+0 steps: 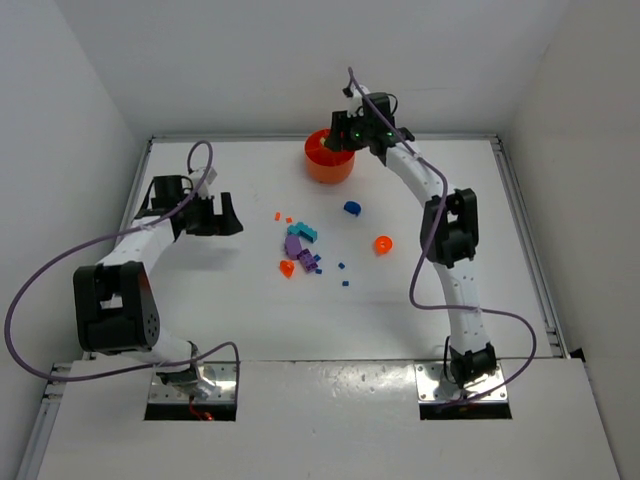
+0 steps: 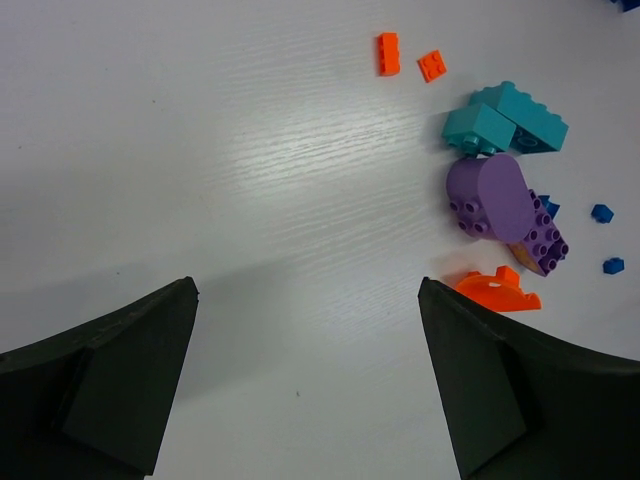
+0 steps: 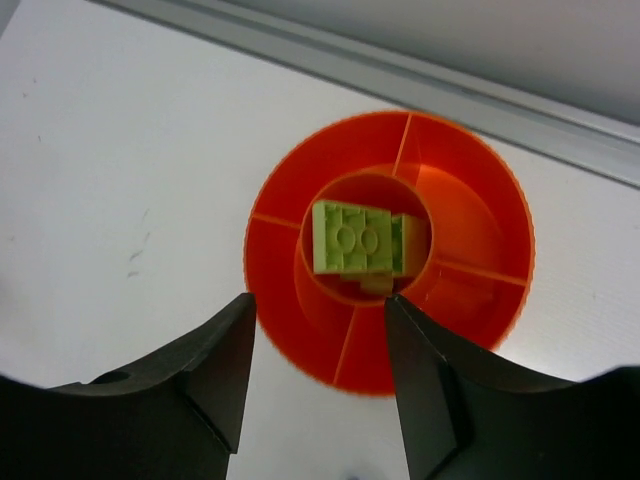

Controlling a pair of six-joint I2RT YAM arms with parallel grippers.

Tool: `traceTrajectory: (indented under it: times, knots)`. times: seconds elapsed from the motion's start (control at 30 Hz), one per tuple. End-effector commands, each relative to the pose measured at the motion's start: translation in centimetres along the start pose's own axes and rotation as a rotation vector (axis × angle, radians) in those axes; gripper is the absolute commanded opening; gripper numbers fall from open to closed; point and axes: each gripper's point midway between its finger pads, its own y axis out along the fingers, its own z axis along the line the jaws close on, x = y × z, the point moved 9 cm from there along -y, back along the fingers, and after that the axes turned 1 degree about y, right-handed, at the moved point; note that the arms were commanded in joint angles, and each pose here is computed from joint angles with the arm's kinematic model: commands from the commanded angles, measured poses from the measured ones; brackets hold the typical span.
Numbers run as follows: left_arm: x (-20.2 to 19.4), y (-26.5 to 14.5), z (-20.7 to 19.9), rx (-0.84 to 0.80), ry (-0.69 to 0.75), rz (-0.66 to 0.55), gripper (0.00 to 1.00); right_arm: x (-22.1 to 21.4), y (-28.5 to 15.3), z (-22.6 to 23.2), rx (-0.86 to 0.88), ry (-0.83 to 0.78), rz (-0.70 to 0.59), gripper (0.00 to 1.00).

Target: Sort the legos into containers by color

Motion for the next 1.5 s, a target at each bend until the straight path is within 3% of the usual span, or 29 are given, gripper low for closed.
traceTrajectory:
  times: [0.0,0.03,0.1,0.17,0.2,0.27,0.33,0.47,0.5,0.53,0.6,0.73,0.9,1.1,1.47]
  knots:
    - [2.7,-2.3,-0.4,0.022,0.093,-0.092,0.99,7.2,-7.1,3.9,0.036,-0.113,-0.153,0.55]
    - [3.5,-3.6,-1.1,0.025,0.114,-0.131,0.99,6.0,-7.7,3.9,0.039,-0.1,-0.105,0.58]
    - [4.2,-4.9,-1.6,0.064,0.167,-0.177,0.99,7.3,-11.6,5.3,0.05,-0.14,-0.127,0.58]
    - [3.9,-6.3,-3.0,0.076,0.205,-0.218,0.99,4.9,-13.2,4.8,0.019,-0.184,-0.052,0.59]
    - [3.6,-6.7,-3.3,0.106,0.213,-0.226,0.99,6.1,-16.5,5.8,0.009,-0.228,-0.101,0.59]
    - [3.1,-7.3,-4.8,0.105,0.252,-0.25,0.99,2.8,-18.5,4.8,-0.057,-0.321,-0.039,0.59]
    - [1.8,-6.9,-5.1,0.156,0.271,-0.223,0.99,0.5,-22.5,4.7,-0.114,-0.383,-0.042,0.59]
    - [0.7,-6.4,-6.7,0.089,0.398,-0.171,0.99,-4.5,-27.3,4.1,-0.174,-0.526,-0.006,0.59]
    - [1.0,-6.2,-7.6,0.016,0.443,-0.173,0.99,-5.1,-28.1,4.2,-0.175,-0.527,-0.008,0.68]
    - [1.1,-6.0,-8.0,0.003,0.466,-0.164,0.99,-5.0,-29.7,4.3,-0.196,-0.532,-0.053,0.68]
    - [2.4,-5.6,-9.6,-0.015,0.505,-0.173,0.99,-7.2,-30.0,4.1,-0.193,-0.488,-0.036,0.68]
    - [3.5,-1.6,-11.0,-0.031,0.536,-0.08,0.99,-9.0,-29.7,4.0,-0.173,-0.384,0.04,0.65]
    - [2.8,2.3,-13.1,-0.047,0.547,-0.002,0.87,-10.0,-28.3,4.4,-0.11,-0.262,0.102,0.63]
    - [1.4,6.5,-12.7,-0.018,0.512,0.098,0.72,-10.0,-27.5,4.0,-0.127,-0.255,0.132,0.63]
    - [2.6,11.4,-13.2,-0.04,0.464,0.12,0.71,-11.7,-27.2,3.6,-0.118,-0.25,0.149,0.63]
